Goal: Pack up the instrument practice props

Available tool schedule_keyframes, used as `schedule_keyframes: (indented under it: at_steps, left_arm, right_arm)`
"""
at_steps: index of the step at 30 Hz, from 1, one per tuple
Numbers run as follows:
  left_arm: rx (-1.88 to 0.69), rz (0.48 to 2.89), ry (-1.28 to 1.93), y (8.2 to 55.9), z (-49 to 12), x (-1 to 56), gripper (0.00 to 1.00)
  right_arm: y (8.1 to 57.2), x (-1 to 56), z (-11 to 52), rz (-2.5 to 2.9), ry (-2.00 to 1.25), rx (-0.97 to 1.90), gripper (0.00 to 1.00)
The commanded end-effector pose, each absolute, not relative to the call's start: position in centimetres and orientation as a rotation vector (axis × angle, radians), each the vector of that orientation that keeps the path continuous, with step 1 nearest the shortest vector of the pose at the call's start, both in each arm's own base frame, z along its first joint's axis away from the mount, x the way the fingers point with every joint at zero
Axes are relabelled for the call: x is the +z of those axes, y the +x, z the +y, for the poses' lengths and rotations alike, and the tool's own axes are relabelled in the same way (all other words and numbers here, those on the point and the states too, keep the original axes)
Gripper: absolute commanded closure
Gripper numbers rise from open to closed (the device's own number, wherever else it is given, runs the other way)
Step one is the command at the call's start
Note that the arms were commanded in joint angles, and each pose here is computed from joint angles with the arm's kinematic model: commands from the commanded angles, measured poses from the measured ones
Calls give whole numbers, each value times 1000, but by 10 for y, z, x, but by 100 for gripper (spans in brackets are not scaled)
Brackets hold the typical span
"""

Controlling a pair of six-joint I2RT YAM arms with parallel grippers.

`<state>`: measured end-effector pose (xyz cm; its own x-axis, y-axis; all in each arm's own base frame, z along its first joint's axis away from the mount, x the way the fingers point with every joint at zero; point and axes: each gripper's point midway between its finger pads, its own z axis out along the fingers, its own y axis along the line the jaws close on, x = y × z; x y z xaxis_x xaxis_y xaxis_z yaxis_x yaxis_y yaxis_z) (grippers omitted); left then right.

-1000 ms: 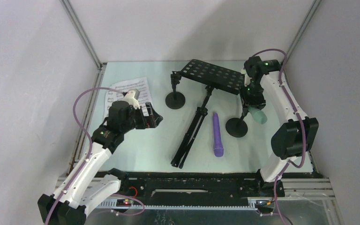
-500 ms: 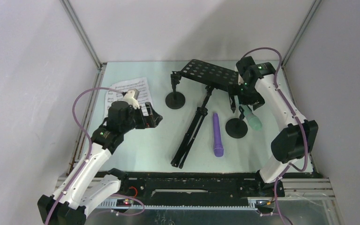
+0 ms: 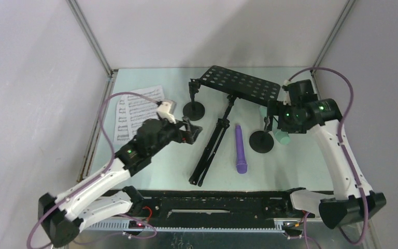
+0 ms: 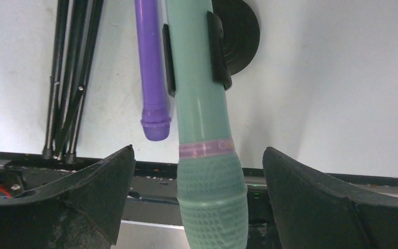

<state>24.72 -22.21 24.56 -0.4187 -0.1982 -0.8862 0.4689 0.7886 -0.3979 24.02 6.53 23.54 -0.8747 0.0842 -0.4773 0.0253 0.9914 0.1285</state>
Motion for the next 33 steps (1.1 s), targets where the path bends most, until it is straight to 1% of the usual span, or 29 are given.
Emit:
schedule_keyframes:
  at_steps: [1,9,13,17,22,27,29,33]
  left_arm:
    - [-771,1680,311,254,-270,264,0]
    - [-891,1492,588,251,-358,256,0]
    - [-968,1334,698,246,-391,259,1]
    - [-1004,1220,772,244,-416,258,2]
    - [-1047,1172,815,245,-441,256,0]
    - [-1048,1187,826,253,-468,246,0]
    - [-1050,1193,828,255,-478,243,0]
    - [-1058,1210,852,256,-499,229,0]
  right_arm:
    - [240,244,72,2571,105,310,0]
    - [249,227,68,2635,59,273,2]
    - [250,222,68,2659,55,275,18]
    - [252,217,69,2672,65,273,43]
    - [251,215,74,2681,67,302,70]
    - [250,211,74,2684,76,308,95]
    - [248,211,75,2680,83,315,100]
    - [244,210,75,2678,96,325,100]
